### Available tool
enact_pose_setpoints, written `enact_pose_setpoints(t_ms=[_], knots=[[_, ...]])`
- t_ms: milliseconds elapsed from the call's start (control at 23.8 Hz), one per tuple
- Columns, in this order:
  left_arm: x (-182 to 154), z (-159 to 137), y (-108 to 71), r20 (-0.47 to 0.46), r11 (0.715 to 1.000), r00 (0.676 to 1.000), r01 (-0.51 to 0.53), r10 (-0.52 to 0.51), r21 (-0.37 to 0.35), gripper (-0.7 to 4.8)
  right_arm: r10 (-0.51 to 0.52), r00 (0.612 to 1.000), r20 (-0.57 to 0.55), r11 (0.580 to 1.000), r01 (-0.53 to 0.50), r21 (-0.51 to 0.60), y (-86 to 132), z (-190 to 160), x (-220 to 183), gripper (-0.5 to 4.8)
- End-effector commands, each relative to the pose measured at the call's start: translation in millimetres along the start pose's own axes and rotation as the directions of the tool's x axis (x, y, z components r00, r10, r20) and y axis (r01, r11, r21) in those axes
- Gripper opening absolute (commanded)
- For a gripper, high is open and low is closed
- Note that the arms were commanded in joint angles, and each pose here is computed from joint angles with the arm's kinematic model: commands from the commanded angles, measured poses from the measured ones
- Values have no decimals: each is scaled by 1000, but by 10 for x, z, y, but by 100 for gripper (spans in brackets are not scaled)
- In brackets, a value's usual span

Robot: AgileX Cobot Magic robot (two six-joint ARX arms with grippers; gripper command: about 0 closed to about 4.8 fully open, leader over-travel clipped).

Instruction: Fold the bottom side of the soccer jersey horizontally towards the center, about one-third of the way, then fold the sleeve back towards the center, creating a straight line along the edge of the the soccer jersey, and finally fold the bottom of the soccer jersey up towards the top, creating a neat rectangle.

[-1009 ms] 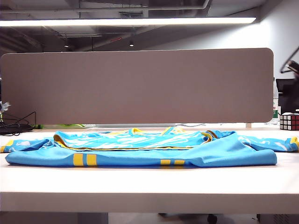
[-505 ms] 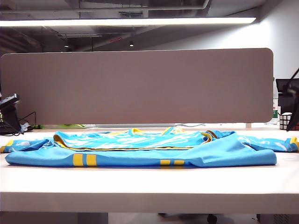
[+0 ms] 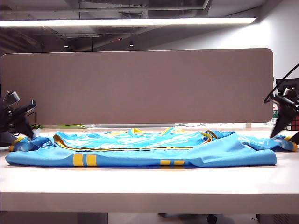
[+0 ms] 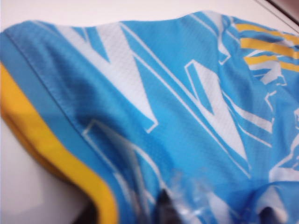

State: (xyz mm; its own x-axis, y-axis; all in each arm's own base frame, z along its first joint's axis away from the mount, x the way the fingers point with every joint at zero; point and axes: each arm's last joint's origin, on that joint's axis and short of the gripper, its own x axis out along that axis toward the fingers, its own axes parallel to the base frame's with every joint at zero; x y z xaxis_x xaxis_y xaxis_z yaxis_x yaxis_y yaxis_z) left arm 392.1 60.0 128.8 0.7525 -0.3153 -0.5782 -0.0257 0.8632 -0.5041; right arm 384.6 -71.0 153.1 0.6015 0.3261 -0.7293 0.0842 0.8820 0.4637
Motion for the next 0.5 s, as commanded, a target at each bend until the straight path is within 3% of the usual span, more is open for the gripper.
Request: enact_pose_setpoints(t_ms=[42,126,336,505], knots=[[53,-134,63,-56,999,998,-26,24,-31,44,-38,999,-20,999,38,2,2,-50,52,57],[54,-53,35,19,1000,1000,12,-12,8,14,-26,999,25,999,26,-22,30,1,55,-7],[-1,115,-75,129,988,980,150,-152,28,-5,15,995,103,998,-9,-58,176,195,-106,-7],[-195,291,-495,196,957,944,234,-266,171,-5,105,975,195,985,-75,-154,553,374,-450,-7]])
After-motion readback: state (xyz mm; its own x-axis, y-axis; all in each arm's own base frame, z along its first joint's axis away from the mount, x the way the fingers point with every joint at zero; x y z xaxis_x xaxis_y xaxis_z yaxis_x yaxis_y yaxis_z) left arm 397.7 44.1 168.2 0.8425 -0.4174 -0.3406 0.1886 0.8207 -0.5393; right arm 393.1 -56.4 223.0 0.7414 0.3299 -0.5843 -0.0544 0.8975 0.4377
